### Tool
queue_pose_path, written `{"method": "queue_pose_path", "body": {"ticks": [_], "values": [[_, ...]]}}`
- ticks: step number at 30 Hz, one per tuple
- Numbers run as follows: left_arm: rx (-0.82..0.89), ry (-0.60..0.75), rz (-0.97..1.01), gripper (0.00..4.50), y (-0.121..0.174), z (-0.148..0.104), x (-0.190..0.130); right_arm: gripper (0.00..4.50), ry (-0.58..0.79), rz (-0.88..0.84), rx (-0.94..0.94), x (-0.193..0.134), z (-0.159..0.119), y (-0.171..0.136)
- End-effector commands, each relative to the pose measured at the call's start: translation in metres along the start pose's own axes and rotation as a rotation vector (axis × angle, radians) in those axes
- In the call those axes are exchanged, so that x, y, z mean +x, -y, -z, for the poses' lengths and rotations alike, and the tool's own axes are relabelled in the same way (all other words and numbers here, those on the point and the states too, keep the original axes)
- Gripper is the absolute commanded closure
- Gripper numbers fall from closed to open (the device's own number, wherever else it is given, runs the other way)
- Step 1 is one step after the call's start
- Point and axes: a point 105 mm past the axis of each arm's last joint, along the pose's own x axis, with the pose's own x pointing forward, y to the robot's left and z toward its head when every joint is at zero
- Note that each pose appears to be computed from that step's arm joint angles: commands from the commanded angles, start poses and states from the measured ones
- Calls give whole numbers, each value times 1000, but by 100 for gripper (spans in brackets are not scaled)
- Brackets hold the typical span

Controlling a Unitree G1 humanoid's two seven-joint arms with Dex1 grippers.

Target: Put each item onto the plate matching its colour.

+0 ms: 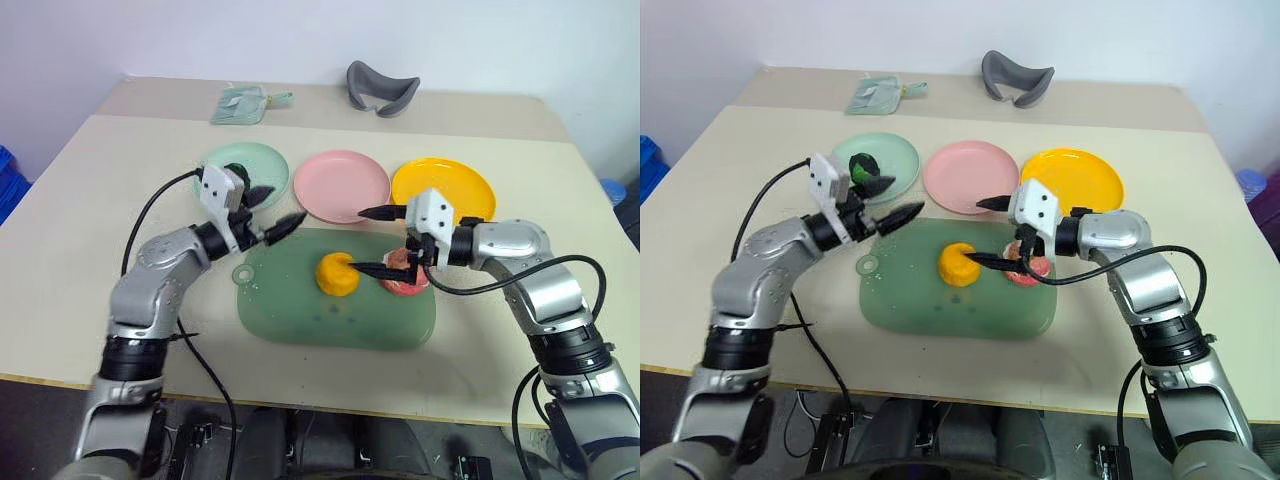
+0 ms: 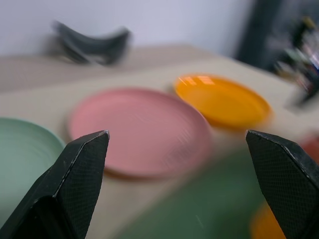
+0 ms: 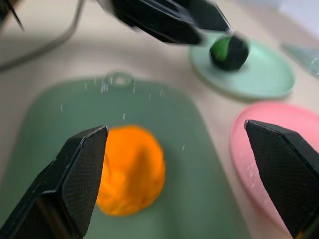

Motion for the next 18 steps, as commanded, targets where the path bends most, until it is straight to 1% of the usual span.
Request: {"method": "queue_pose_path", "body": {"ticks": [1, 5, 9, 12, 15, 18], "values": [[31, 3, 110, 4, 15, -9, -13, 0, -28, -11, -73, 12, -19, -3], [46, -37, 174, 4, 21, -1, -31, 0, -96, -83, -89, 25, -21, -15], [-35, -11, 236, 4, 27, -1, -48, 0, -182, -134, -106, 34, -12, -19], [3, -36, 289, 4, 36, 3, -59, 0, -207, -165, -101, 40, -10, -21], [14, -38, 300, 4, 40, 1, -63, 0, -219, -186, -95, 44, -8, -23], [39, -63, 323, 4, 46, -1, -69, 0, -254, -188, -91, 45, 2, -22]]}}
